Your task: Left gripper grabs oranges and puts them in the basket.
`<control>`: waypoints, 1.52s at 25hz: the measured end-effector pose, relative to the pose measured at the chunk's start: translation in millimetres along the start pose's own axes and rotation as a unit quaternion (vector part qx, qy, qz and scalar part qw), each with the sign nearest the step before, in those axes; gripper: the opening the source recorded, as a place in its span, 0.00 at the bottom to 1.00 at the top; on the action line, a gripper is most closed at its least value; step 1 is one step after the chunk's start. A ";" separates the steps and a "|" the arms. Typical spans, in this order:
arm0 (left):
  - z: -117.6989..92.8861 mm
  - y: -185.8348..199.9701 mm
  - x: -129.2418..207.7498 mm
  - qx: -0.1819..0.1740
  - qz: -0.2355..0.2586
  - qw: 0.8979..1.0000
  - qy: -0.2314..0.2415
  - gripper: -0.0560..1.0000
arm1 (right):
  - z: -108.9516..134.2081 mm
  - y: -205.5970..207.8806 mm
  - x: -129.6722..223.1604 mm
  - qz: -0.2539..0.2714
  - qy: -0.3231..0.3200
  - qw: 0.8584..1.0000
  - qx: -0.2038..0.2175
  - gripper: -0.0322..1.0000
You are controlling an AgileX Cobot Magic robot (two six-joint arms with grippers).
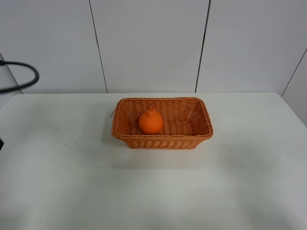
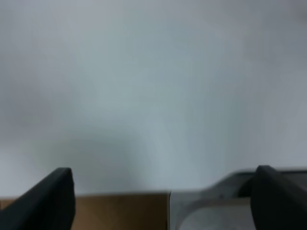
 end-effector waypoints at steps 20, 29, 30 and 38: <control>5.0 6.2 108.5 0.011 -0.291 0.956 0.027 0.86 | 0.0 0.0 0.0 0.000 0.000 1.000 0.000 0.70; 5.4 13.2 117.4 0.014 -0.338 0.941 0.027 0.86 | 0.0 0.0 0.0 0.000 0.000 1.000 0.000 0.70; 5.4 13.2 117.4 0.014 -0.338 0.941 0.027 0.86 | 0.0 0.0 0.0 0.000 0.000 1.000 0.000 0.70; 5.4 13.2 117.4 0.014 -0.338 0.941 0.027 0.86 | 0.0 0.0 0.0 0.000 0.000 1.000 0.000 0.70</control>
Point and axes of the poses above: a point on each arm's last joint axis where the gripper is mounted, y pointing back along that axis away from the gripper, z along the wrist's bending axis when the last joint is at zero, x = y × z, the point moved 6 cm from there along -y, pointing out along that axis toward the gripper, and after that the axes turned 4 degrees about y, right-handed, at the moved point
